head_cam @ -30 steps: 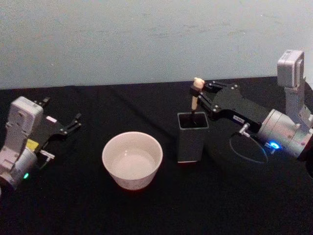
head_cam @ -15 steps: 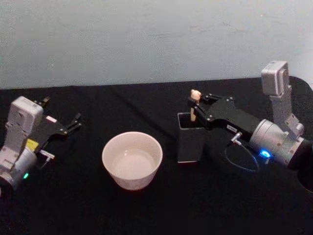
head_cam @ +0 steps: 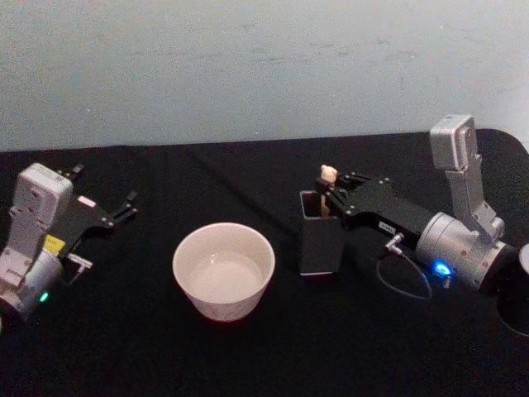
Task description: Pick up the stirring spoon with one hand, stir inside the cup, then place it back in its original position.
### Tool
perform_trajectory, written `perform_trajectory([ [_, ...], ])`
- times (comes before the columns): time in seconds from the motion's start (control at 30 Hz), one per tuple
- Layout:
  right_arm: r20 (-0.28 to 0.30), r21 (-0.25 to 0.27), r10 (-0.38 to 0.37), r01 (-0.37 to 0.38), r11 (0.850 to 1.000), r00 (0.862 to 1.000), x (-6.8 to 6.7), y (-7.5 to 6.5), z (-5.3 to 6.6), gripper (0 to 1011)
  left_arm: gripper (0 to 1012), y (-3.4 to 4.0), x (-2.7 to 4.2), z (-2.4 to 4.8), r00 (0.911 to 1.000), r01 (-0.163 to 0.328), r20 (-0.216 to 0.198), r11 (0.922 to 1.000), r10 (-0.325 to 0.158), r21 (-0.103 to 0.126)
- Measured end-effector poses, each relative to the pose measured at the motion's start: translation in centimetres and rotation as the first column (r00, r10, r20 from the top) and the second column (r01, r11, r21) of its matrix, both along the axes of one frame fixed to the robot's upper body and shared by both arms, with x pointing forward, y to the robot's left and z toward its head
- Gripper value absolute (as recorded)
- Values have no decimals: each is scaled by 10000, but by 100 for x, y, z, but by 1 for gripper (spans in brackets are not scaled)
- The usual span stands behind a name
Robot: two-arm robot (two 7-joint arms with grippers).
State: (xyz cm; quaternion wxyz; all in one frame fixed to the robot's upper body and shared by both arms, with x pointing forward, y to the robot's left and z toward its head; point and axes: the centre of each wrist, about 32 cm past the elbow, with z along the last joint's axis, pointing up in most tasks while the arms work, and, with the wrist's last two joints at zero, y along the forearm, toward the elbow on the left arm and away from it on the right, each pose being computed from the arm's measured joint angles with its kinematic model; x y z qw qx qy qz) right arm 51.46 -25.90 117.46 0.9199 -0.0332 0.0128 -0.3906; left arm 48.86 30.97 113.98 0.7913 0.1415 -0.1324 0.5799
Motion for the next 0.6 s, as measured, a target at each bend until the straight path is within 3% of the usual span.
perform_trajectory([
  [0.6,-137,-124,-13,11,9999,9999,-9,15,-31,210,1001,0,0,0,10000,0,-1,10000,0,0],
])
